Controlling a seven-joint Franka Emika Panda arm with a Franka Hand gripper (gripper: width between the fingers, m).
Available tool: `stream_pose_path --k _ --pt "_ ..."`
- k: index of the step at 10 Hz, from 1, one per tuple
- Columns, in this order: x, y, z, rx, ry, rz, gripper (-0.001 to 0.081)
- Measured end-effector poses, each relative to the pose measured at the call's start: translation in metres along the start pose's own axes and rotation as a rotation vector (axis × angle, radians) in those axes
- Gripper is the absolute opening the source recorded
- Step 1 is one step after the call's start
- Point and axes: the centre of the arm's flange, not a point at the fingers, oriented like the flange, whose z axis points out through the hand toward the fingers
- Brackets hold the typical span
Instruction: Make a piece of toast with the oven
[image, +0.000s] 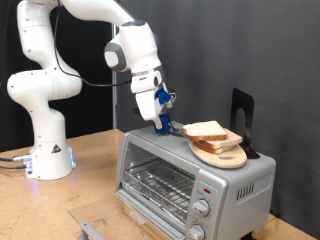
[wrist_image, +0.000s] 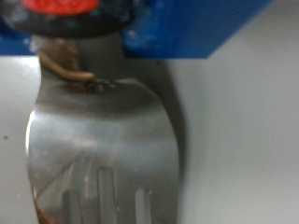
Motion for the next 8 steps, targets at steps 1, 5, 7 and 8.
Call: stream_pose_path --k 1,5,7,8 --pt "0.003 0.002 -0.010 0.019 -0.015 0.006 0.0488" --pt "0.000 0.001 -0.054 0.054 -0.040 -0.013 0.0489" --pt "-0.002 0.003 -0.050 0.050 -0.049 -0.010 0.0489" --pt "-0.002 0.003 -0.048 0.052 -0.045 -0.010 0.0489"
